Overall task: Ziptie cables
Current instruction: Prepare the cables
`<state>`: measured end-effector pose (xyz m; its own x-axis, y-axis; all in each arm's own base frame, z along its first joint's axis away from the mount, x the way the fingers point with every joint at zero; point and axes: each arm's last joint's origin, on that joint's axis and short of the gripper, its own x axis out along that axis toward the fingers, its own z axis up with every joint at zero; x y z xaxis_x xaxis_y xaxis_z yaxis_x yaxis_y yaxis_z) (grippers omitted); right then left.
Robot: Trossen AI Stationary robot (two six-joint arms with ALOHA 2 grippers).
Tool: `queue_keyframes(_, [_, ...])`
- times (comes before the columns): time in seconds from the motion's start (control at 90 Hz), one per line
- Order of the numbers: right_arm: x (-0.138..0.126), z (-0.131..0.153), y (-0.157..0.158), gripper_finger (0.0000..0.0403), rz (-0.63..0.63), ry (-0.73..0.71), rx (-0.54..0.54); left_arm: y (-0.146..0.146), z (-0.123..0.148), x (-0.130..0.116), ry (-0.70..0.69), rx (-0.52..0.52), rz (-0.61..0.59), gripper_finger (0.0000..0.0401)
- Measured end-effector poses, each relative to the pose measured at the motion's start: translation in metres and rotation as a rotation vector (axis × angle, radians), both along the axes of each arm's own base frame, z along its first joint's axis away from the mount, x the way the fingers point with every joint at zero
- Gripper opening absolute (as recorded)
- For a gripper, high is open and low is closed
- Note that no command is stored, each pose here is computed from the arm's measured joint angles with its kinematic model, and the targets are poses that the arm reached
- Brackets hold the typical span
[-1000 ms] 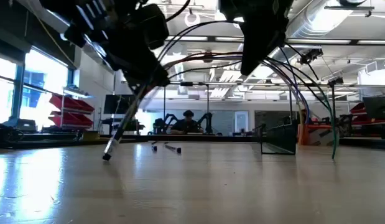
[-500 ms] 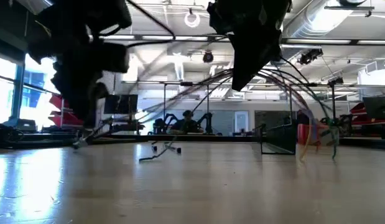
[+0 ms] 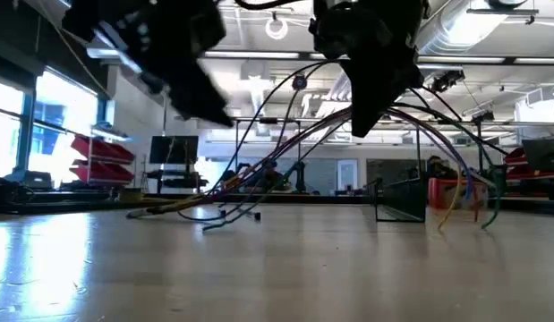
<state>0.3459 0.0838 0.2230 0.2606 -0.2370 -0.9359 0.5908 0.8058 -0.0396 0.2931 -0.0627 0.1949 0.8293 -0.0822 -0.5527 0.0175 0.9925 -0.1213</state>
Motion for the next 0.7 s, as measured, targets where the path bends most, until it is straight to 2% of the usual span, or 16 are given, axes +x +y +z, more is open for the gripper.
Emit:
queue_keyframes(0.1, [-0.001,0.003,-0.003,0.0000,-0.009,-0.006,-0.013,-0.006,0.002,0.012,-0.140,0.045,0.006,0.0209])
queue_keyframes(0.189, [-0.001,0.005,-0.008,0.0000,-0.022,-0.003,-0.017,-0.013,0.003,0.015,-0.204,0.053,0.020,0.0209])
queue_keyframes(0.422, [-0.003,0.011,-0.016,0.0000,-0.029,-0.005,-0.006,-0.031,0.001,0.008,-0.212,0.266,0.193,0.0209])
queue_keyframes(0.544, [-0.004,0.009,-0.010,0.0000,0.078,0.028,0.045,-0.031,-0.006,0.004,-0.150,0.250,0.227,0.0209])
queue_keyframes(0.7, [-0.009,-0.018,0.008,0.0000,0.307,0.072,0.139,-0.025,-0.025,-0.007,0.065,0.165,0.277,0.0205])
